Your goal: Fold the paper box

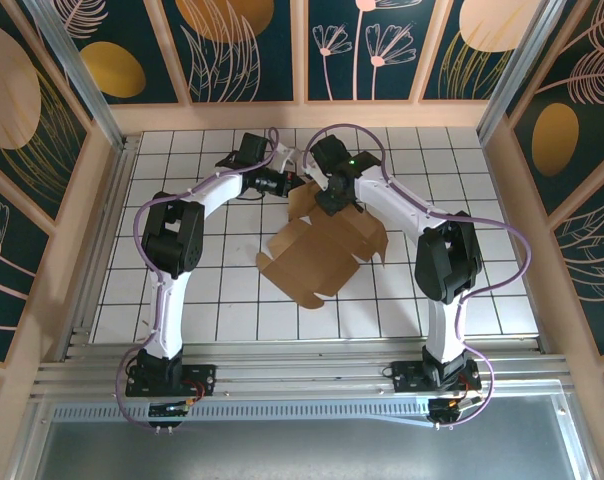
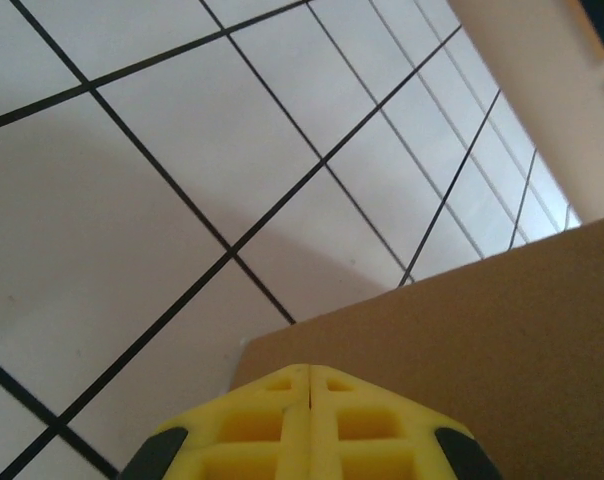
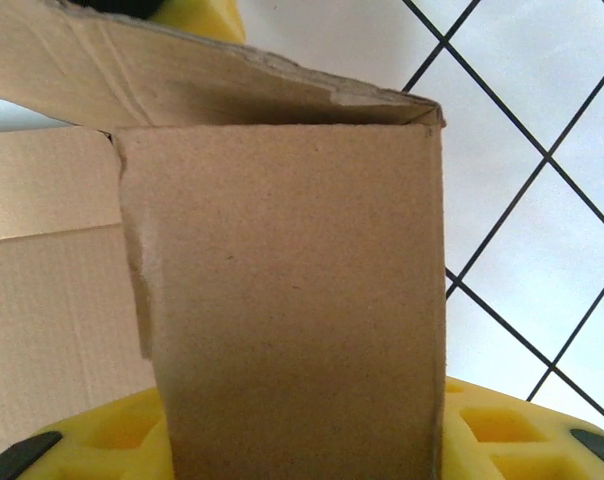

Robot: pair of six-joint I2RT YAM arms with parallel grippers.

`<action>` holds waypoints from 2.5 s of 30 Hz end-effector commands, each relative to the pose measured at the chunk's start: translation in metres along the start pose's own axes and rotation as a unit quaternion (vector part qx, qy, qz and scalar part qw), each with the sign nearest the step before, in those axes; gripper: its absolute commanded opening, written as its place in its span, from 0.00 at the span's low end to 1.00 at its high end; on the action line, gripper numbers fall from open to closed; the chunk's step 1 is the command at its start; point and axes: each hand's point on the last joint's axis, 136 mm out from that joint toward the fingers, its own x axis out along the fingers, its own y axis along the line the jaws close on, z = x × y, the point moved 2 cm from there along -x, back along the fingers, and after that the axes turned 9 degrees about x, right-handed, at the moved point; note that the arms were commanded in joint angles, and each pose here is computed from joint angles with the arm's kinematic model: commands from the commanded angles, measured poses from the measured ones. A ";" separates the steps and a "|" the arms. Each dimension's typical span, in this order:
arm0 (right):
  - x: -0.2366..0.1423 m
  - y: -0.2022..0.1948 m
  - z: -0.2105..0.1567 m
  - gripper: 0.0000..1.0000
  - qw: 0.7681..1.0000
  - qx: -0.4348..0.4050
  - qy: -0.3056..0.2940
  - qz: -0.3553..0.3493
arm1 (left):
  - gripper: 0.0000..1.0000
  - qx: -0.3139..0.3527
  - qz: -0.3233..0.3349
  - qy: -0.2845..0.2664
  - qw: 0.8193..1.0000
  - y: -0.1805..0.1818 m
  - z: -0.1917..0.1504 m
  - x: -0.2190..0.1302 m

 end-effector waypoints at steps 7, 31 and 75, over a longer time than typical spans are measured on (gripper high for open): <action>0.003 -0.011 0.009 0.46 0.999 0.007 -0.022 -0.037 | 0.01 0.037 -0.057 0.104 0.992 -0.032 -0.051 -0.008; 0.004 -0.009 0.012 0.46 0.999 0.008 -0.021 -0.034 | 0.50 0.214 -0.084 0.054 0.972 -0.067 -0.026 -0.001; -0.001 -0.017 0.014 0.53 0.988 0.090 -0.037 0.121 | 0.18 0.239 -0.020 -0.094 0.966 -0.058 0.023 0.069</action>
